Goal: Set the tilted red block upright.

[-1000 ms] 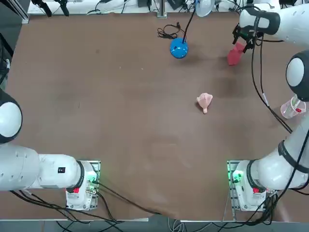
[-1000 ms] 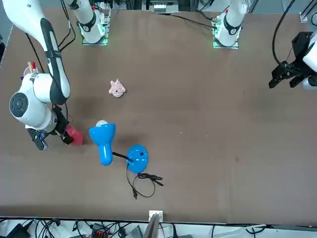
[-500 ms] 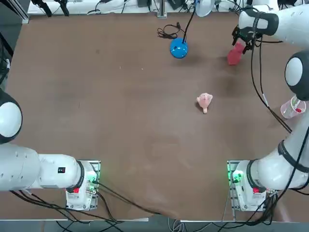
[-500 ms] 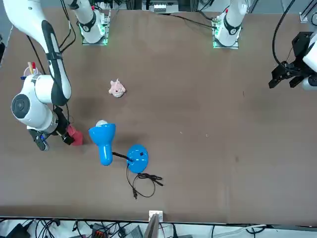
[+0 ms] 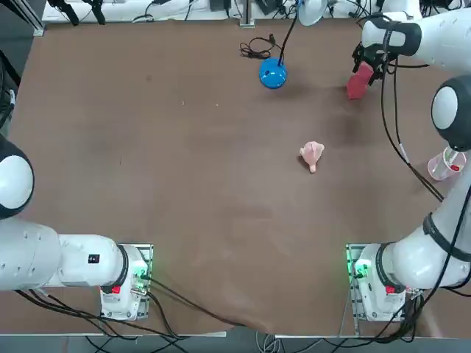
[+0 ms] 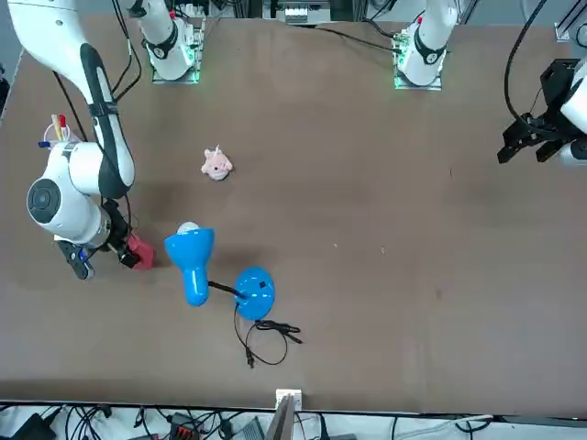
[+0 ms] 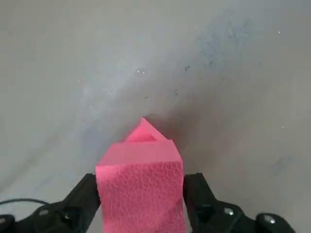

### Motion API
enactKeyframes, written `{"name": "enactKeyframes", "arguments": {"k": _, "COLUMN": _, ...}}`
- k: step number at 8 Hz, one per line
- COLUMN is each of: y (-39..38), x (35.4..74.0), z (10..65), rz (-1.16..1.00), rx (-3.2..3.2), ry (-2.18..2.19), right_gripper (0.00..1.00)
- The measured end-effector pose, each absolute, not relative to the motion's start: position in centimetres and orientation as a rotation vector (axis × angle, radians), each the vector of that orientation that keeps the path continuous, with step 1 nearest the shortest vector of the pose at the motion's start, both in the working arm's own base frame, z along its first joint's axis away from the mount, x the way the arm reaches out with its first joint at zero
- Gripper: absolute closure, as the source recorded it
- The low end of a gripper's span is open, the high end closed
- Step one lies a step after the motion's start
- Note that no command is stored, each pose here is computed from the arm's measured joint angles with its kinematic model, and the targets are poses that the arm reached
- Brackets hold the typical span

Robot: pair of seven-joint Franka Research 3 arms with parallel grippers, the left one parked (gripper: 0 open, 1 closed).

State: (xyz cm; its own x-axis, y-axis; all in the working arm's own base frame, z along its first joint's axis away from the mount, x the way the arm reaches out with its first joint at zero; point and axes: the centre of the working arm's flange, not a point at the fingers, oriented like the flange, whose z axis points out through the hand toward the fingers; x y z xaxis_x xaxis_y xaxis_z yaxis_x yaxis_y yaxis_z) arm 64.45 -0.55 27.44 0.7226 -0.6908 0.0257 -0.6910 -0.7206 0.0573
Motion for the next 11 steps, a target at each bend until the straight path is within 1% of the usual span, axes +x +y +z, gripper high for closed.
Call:
{"name": "enactKeyframes", "arguments": {"k": 1, "y": -0.6, "x": 64.5, "z": 27.6, "rz": 0.007, "rx": 2.866, "ry": -1.128, "right_gripper": 0.13}}
{"name": "enactKeyframes", "arguments": {"k": 3, "y": -0.6, "x": 64.5, "z": 28.1, "rz": 0.004, "rx": 2.91, "ry": -1.014, "right_gripper": 0.25}}
{"name": "enactKeyframes", "arguments": {"k": 4, "y": -0.6, "x": 64.5, "z": 29.0, "rz": 0.005, "rx": 2.945, "ry": -0.915, "right_gripper": 0.25}}
{"name": "enactKeyframes", "arguments": {"k": 6, "y": -0.5, "x": 64.4, "z": 31.5, "rz": 0.019, "rx": 3.018, "ry": -0.678, "right_gripper": 0.3}}
{"name": "enactKeyframes", "arguments": {"k": 7, "y": -0.3, "x": 64.3, "z": 32.2, "rz": 0.02, "rx": 3.046, "ry": -0.553, "right_gripper": 0.3}}
{"name": "enactKeyframes", "arguments": {"k": 11, "y": 0.9, "x": 64.3, "z": 31.4, "rz": -0.004, "rx": 3.098, "ry": -0.102, "right_gripper": 0.3}}
